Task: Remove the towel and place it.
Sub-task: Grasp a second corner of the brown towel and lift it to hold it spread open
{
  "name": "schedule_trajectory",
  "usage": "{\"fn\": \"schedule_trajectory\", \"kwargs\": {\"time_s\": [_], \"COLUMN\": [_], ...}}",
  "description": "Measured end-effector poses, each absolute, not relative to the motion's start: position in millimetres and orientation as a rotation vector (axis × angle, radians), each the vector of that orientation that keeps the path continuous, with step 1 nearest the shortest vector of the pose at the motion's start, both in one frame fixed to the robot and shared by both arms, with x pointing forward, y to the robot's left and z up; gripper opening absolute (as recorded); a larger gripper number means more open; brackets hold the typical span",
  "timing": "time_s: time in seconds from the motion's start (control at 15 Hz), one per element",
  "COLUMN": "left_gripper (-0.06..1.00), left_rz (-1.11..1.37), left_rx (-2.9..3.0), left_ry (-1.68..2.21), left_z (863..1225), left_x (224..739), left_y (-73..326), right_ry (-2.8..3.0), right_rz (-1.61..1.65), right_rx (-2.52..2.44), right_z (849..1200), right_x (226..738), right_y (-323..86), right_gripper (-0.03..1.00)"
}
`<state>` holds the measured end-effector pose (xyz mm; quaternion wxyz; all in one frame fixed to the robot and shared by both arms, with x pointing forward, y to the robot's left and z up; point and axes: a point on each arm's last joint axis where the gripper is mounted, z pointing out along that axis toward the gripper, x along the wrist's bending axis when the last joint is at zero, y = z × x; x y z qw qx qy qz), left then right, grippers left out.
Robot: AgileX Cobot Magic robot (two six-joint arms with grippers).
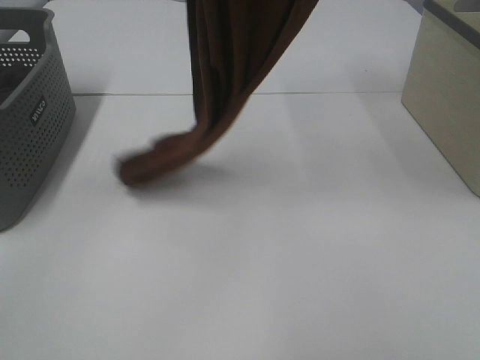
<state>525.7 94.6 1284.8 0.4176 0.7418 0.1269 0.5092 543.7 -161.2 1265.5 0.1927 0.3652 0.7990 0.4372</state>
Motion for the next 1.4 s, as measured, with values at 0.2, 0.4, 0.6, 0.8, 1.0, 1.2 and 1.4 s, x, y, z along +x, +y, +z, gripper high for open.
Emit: {"fn": "schedule_trajectory", "kwargs": {"time_s": [0.2,0.4,0.6,0.8,1.0,1.2,1.4], "left_gripper": [0.0,0.0,0.0,0.0,0.0,0.0,0.0], "left_rz": [1.398,1.463,1.527,1.586,1.627,1.677,1.702], "left_rx": [1.741,1.627,1.489,1.374,1.36,1.303,1.249], "left_ry": [0.336,0.306,0.228,0.17,0.182,0.182,0.163], "left_z": [1281.7,1278.7,1274.2,1266.9,1260.3,1250.9,1230.4], "left_x": [561.2,581.6,598.2,616.0,630.7,649.6,672.8], "left_y": [109.0,110.8,104.7,106.5,120.2,137.2,143.6], "right_ry": [2.148,2.081,1.924,1.686,1.576,1.55,1.534], "right_rz": [1.211,1.126,0.99,0.963,1.03,1.111,1.127], "right_rx": [0.962,0.883,0.746,0.597,0.553,0.562,0.564], "right_z": [1280.4,1277.0,1279.0,1299.3,1306.3,1294.8,1279.6], "right_x": [572.1,598.4,618.9,626.8,631.6,647.1,664.1], "right_y": [-156.6,-154.7,-160.7,-165.2,-162.1,-153.4,-147.3], "right_gripper": [0.01,0.01,0.01,0.01,0.01,0.01,0.01]}}
